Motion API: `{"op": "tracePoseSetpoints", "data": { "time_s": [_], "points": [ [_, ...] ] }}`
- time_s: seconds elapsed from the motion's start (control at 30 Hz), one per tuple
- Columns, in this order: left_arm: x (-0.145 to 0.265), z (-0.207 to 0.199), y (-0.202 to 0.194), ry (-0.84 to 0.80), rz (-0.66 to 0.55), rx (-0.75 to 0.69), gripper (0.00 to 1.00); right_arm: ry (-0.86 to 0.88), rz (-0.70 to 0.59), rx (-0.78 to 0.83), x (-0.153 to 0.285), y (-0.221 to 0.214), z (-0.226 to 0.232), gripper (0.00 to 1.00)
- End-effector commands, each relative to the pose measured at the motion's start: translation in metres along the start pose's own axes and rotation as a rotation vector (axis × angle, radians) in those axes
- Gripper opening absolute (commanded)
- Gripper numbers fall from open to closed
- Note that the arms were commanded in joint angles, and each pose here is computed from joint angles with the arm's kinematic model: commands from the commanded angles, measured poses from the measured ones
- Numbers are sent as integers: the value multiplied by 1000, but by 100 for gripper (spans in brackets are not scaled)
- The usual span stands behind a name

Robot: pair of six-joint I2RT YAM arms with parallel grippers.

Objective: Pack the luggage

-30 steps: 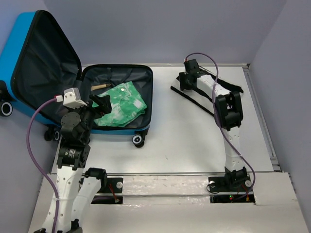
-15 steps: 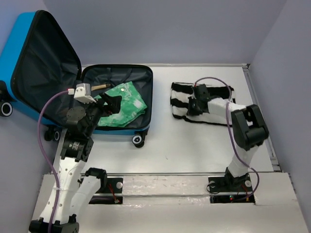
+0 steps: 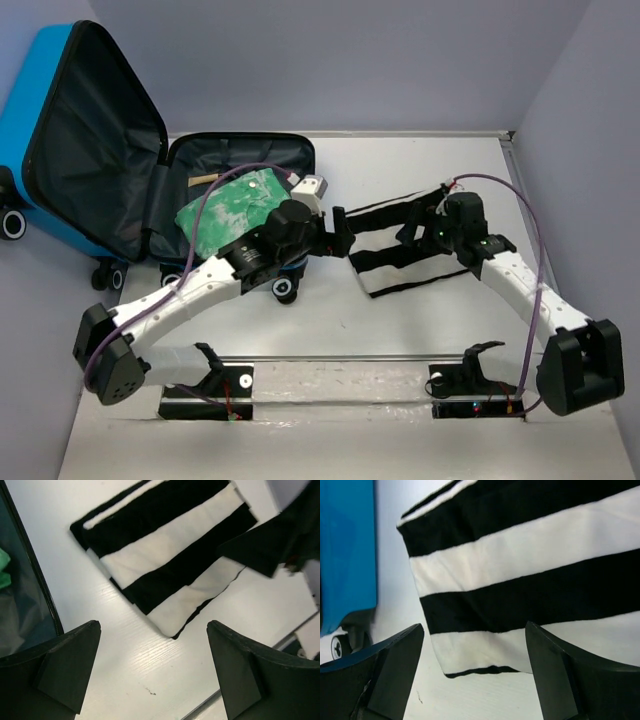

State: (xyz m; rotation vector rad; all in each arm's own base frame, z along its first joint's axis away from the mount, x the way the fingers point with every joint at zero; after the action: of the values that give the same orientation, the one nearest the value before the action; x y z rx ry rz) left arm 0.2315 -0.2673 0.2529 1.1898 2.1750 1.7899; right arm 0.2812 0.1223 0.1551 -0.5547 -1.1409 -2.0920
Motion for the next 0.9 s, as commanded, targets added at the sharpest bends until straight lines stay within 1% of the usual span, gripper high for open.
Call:
{"op": "tracePoseSetpoints", "data": {
  "time_s": [0.0,0.03,0.07,0.13,0.17,0.2,0.27,0.3,0.4,0.57,0.6,0.63,0.73,0.83,0.87],
  "points": [
    [-21,-3,-10,140,-1,38,99,-25,-142,-48,26,30,-7,88],
    [-32,-10,-20,152,24,26,99,-33,-179,-67,34,35,-13,88],
    [-45,-7,-30,197,44,38,99,-34,-200,-75,38,38,-15,88],
    [-57,-8,-35,240,39,69,99,-36,-239,-91,46,46,-17,88],
    [-63,-4,-38,291,17,89,99,-42,-274,-101,53,54,-20,88],
    [-69,-4,-39,299,-2,118,99,-47,-289,-103,56,58,-21,88],
    [-90,2,-60,346,18,169,99,-40,-317,-106,66,67,-18,88],
    [-95,0,-60,352,19,176,99,-33,-330,-108,69,71,-17,90],
    [-117,1,-73,388,45,165,99,-19,-345,-98,75,77,-14,90],
    [-146,8,-91,461,85,128,99,19,-331,-70,78,72,-9,90],
    [-155,12,-102,481,109,114,99,23,-331,-70,79,71,-9,90],
    [-161,10,-101,480,106,112,99,26,-335,-65,80,70,-8,90],
    [-180,17,-116,505,143,99,99,34,-337,-58,82,69,-8,90],
    [-190,26,-131,526,172,104,95,35,-340,-60,83,70,-7,90],
    [-192,28,-134,528,177,105,92,38,-337,-61,82,70,-6,90]
  ]
}}
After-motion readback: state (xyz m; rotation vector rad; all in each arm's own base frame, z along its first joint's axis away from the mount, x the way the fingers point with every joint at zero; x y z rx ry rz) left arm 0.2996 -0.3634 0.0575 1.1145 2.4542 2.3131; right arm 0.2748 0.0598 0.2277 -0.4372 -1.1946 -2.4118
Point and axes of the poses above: each gripper's point midway between its finger pads, its own x axis back along the fingers, its own z axis along the line the jaws close on, y = z × x, the point moved 4 cm from there along x, back along the fingers, and after that the axes turned 8 degrees about -x, right-handed, at the moved point
